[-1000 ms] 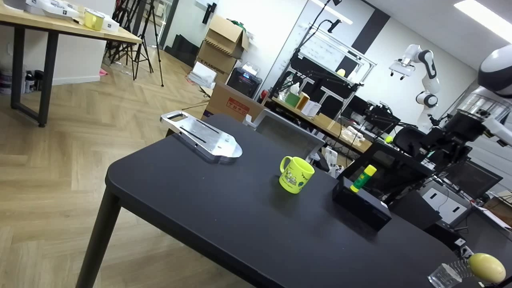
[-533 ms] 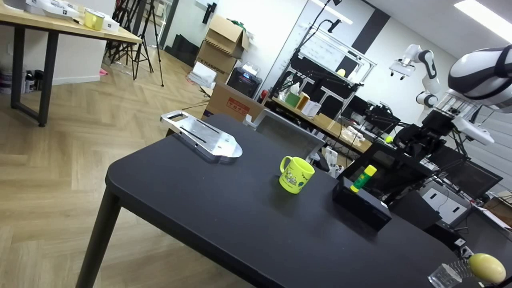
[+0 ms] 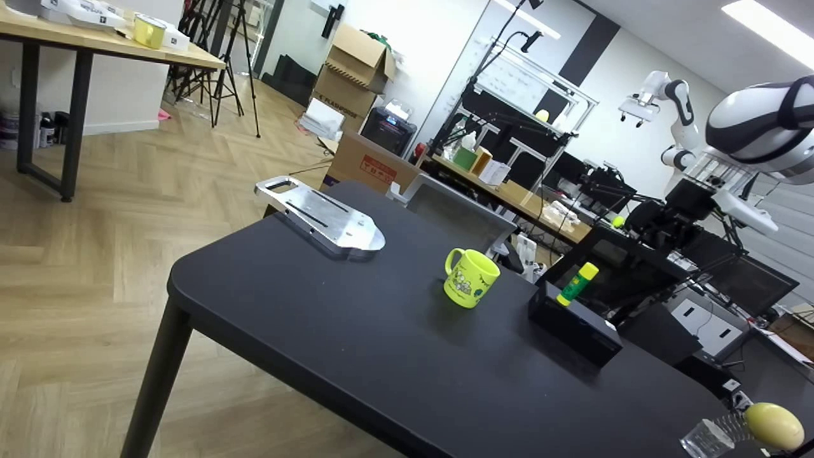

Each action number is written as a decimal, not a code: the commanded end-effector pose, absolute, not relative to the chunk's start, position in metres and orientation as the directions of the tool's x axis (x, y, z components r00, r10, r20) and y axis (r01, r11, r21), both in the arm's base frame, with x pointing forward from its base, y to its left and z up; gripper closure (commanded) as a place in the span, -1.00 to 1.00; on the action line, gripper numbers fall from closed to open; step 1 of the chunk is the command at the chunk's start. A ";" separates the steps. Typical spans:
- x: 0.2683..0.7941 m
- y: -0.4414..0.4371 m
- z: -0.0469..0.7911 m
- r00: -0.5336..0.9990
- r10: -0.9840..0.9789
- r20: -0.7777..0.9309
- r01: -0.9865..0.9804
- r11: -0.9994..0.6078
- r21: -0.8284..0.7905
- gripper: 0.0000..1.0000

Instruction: Put the glue stick in the mug

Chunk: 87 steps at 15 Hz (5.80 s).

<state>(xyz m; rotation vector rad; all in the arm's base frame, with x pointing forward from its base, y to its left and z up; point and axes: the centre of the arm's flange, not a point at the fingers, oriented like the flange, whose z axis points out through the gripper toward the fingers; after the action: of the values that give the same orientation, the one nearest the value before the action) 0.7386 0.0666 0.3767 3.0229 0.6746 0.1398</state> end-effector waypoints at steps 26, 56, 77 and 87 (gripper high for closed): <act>0.778 0.102 0.281 0.900 0.402 0.167 0.397 -0.916 0.060 0.50; 0.684 0.281 0.378 0.701 0.693 0.169 0.703 -0.711 0.005 0.81; 0.675 0.299 0.246 0.674 0.732 0.096 0.737 -0.675 -0.028 0.81; 0.673 0.298 0.239 0.666 0.744 0.042 0.745 -0.666 -0.021 -0.33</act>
<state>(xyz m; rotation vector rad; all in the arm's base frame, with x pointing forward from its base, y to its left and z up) 0.6731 0.2999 0.2251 2.9223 1.3171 0.0682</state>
